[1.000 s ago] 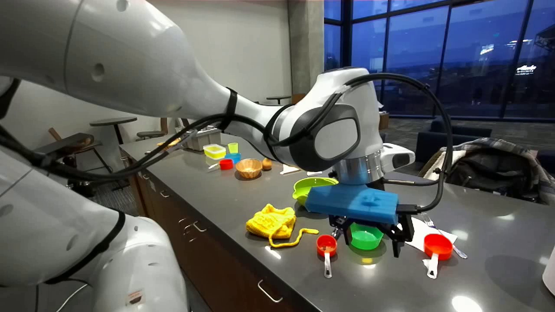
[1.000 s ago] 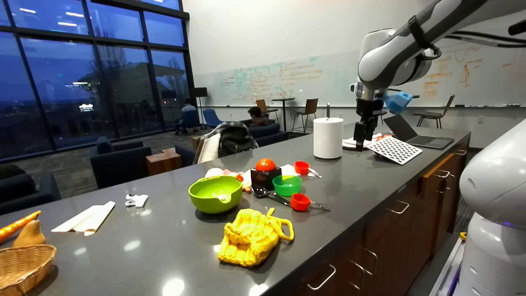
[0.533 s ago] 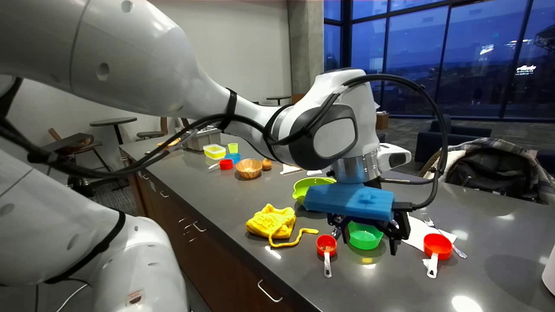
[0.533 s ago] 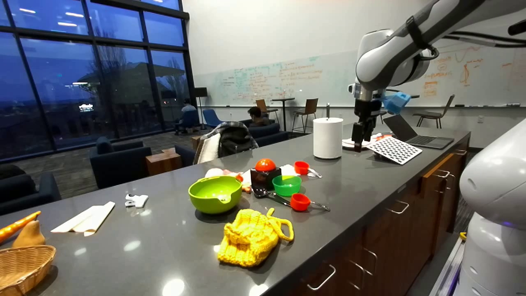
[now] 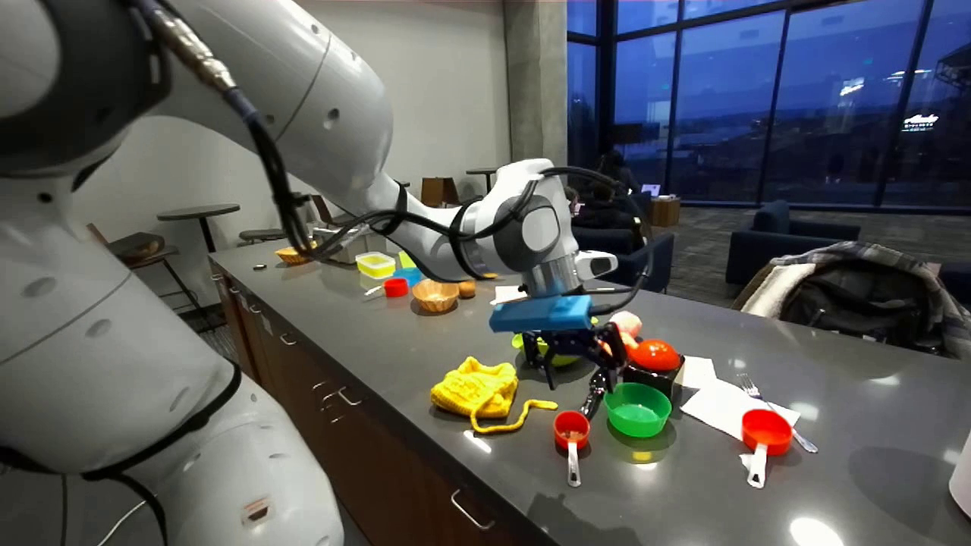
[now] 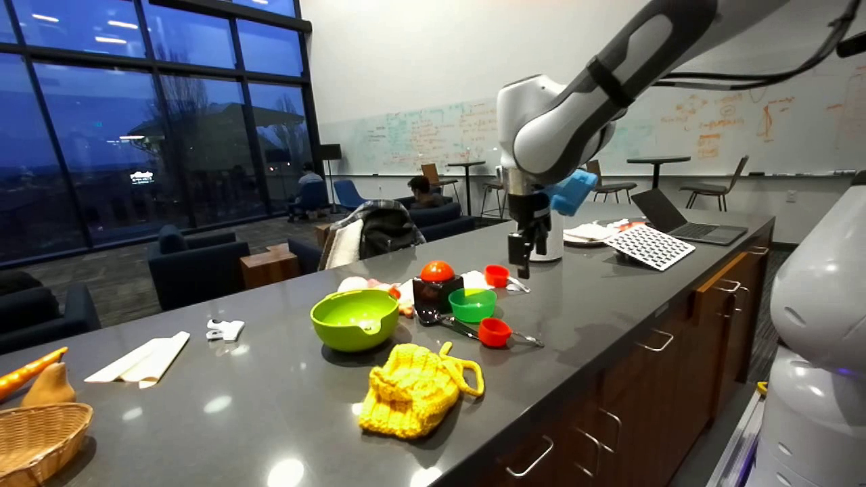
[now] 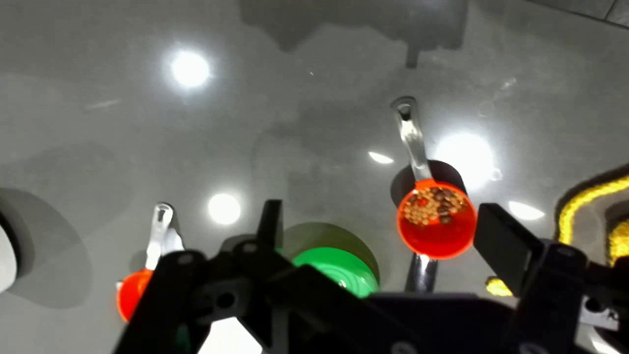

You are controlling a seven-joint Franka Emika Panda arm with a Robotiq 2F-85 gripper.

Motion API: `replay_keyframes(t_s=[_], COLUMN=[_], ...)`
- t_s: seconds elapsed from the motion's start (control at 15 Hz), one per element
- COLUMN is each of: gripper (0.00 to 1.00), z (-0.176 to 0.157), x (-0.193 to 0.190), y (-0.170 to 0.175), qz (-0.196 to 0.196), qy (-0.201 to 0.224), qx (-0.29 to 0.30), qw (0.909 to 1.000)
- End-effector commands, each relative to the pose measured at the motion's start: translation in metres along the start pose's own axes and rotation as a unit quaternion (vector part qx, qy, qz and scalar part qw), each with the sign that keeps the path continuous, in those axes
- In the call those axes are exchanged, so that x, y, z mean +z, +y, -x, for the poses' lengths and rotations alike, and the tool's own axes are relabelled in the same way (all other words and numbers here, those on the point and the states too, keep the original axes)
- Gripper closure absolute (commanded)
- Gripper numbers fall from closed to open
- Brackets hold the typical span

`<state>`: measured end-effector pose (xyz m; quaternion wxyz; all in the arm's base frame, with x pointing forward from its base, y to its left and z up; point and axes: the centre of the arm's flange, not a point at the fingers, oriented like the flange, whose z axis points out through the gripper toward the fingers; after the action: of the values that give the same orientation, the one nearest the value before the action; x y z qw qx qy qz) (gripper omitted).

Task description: Unfold the yellow item

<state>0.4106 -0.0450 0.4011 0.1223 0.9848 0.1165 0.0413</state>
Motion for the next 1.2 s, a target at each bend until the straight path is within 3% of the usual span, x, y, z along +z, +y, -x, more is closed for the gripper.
replay_keyframes(t_s=[0.0,0.27,0.4,0.47,0.53,0.73,1.13], gripper=[0.00,0.00,0.00,0.00,0.00,0.00,0.00], z=[-0.059,-0.082,-0.089,-0.094,-0.084,-0.088,-0.092], x=[-0.001,-0.011,-0.017,-0.021,-0.015,-0.023,-0.017], y=[-0.054,-0.114,-0.144,-0.155,-0.138,-0.157,-0.158], qz=[0.010,-0.001,0.005,0.031,0.009,0.019,0.019], qy=[-0.003,-0.008,0.037,0.055,0.030,0.048,0.045], qx=[-0.028,-0.051,-0.063,-0.078,-0.072,-0.083,-0.064], qw=[0.9996,0.9987,0.9973,0.9950,0.9969,0.9952,0.9967])
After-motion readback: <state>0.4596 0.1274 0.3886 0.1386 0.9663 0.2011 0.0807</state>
